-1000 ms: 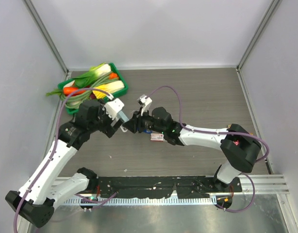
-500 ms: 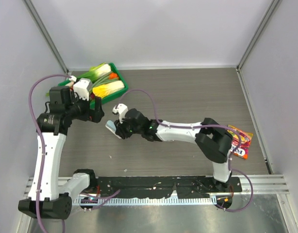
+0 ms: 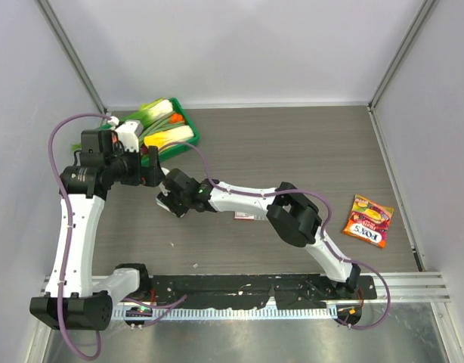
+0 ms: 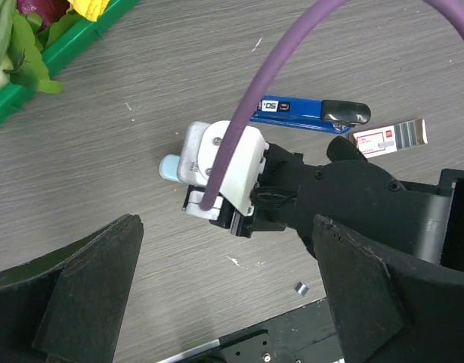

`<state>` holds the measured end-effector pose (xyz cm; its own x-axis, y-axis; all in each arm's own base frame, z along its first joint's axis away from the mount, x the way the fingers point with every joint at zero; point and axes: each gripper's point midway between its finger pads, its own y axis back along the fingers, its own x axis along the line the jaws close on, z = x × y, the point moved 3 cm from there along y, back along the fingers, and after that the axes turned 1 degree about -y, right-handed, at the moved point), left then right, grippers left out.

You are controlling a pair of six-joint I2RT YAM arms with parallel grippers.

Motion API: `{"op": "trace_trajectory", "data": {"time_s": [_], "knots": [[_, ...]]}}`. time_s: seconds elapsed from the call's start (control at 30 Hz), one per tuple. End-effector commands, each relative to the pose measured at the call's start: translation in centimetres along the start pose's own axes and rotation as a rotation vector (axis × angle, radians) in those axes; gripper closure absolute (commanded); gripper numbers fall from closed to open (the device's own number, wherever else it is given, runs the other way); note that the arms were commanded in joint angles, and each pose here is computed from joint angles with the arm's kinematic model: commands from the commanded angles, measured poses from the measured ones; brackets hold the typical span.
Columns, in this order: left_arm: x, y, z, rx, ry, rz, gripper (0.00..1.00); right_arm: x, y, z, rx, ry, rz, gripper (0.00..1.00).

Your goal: Unload the staples from the stapler

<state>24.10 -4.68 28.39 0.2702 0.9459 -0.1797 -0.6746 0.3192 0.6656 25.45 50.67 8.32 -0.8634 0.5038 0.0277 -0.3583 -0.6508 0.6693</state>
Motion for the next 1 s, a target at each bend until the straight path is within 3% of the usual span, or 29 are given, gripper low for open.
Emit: {"op": "trace_trajectory", "data": {"time_s": [0.0,0.23,0.4,0.57,0.67,0.7,0.77,0.8,0.83,0.97], "knots": [[-0.6,0.3,-0.2,-0.003,0.015,-0.027,0.00,0.4,0.9,2.8,-0.029,0.060,0.013,0.85],[-0.1,-0.1,0.0,-0.032,0.074,0.008,0.00,0.3,2.4,2.6,-0.063,0.067,0.016,0.32],[1.0,0.0,1.2,-0.092,0.155,0.040,0.00,0.3,4.0,2.2,-0.107,0.059,0.016,0.27],[2.0,-0.1,1.8,-0.118,0.194,0.077,0.00,0.2,8.4,4.0,-0.213,0.045,0.017,0.27],[2.2,-0.3,1.9,-0.115,0.204,0.077,0.00,1.6,11.3,4.0,-0.257,0.034,0.107,0.35],[2.2,-0.4,1.8,-0.112,0.206,0.075,0.00,2.2,11.8,2.8,-0.240,0.016,0.140,0.49],[2.4,-0.8,1.6,-0.099,0.210,0.077,0.00,4.5,14.2,2.6,-0.259,0.024,0.225,0.62],[2.5,-1.0,1.5,-0.090,0.209,0.079,0.00,5.2,14.3,0.6,-0.231,0.017,0.249,0.77],[2.6,-1.2,1.2,-0.080,0.206,0.080,0.00,6.0,14.8,0.0,-0.229,0.011,0.282,0.83],[2.8,-1.8,0.6,-0.054,0.205,0.082,0.00,9.3,17.6,-2.3,-0.244,-0.112,0.455,0.92]]}}
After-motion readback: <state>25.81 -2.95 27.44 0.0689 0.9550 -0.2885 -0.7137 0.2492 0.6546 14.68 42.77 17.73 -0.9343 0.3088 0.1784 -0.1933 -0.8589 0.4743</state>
